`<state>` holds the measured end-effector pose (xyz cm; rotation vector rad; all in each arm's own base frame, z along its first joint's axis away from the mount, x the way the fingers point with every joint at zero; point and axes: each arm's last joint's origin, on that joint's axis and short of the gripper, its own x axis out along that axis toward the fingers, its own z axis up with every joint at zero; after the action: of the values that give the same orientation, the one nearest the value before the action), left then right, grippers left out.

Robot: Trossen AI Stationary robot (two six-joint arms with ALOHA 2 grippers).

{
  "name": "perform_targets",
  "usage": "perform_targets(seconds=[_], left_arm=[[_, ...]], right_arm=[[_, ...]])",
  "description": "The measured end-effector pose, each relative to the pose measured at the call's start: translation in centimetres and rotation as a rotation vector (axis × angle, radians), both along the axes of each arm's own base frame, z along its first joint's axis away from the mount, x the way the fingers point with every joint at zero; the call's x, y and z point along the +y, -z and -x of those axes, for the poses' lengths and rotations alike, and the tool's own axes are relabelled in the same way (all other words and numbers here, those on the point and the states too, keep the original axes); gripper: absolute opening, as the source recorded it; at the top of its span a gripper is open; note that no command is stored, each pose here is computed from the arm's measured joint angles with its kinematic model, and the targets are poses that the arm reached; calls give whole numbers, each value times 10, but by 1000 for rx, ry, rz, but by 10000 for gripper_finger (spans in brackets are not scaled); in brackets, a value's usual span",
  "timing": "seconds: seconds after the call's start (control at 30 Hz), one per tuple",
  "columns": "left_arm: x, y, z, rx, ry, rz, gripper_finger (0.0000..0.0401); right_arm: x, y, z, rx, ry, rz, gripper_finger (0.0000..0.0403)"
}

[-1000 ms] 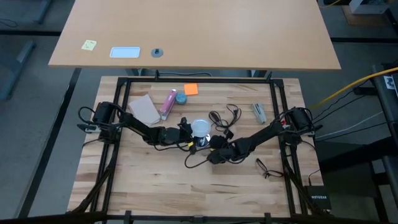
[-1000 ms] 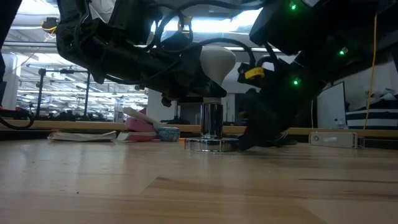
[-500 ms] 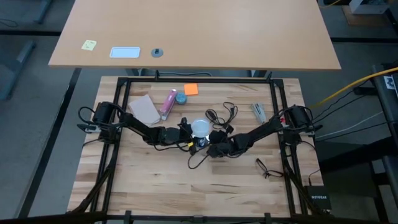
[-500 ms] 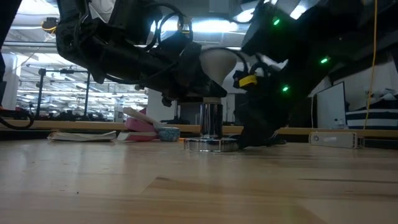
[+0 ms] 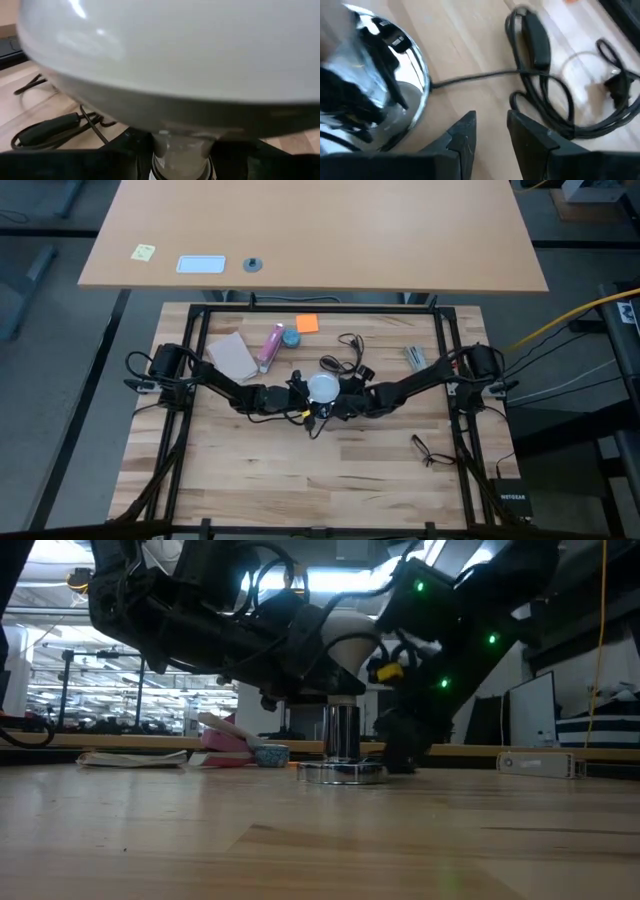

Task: Screw lightbulb
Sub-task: Insert the lightbulb into the lamp

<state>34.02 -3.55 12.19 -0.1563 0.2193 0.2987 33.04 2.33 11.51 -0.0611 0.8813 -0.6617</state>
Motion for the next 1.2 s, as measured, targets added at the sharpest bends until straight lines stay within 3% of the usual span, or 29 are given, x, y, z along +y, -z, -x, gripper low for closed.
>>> perform_targets(seconds=[0.3,0.5,0.77,1.2], left_arm=[[0,0,0,2,-9,3,141],[0,0,0,8,-2,1,141],[0,1,0,9,-4,2,141],[0,1,0,8,-6,3,141]], right_arm=[[13,-47,15,-37,-90,6,121],[35,-66,22,-140,-121,-37,121],[72,-57,27,-178,-162,-158,121],[80,-4,17,-63,-159,-121,121]])
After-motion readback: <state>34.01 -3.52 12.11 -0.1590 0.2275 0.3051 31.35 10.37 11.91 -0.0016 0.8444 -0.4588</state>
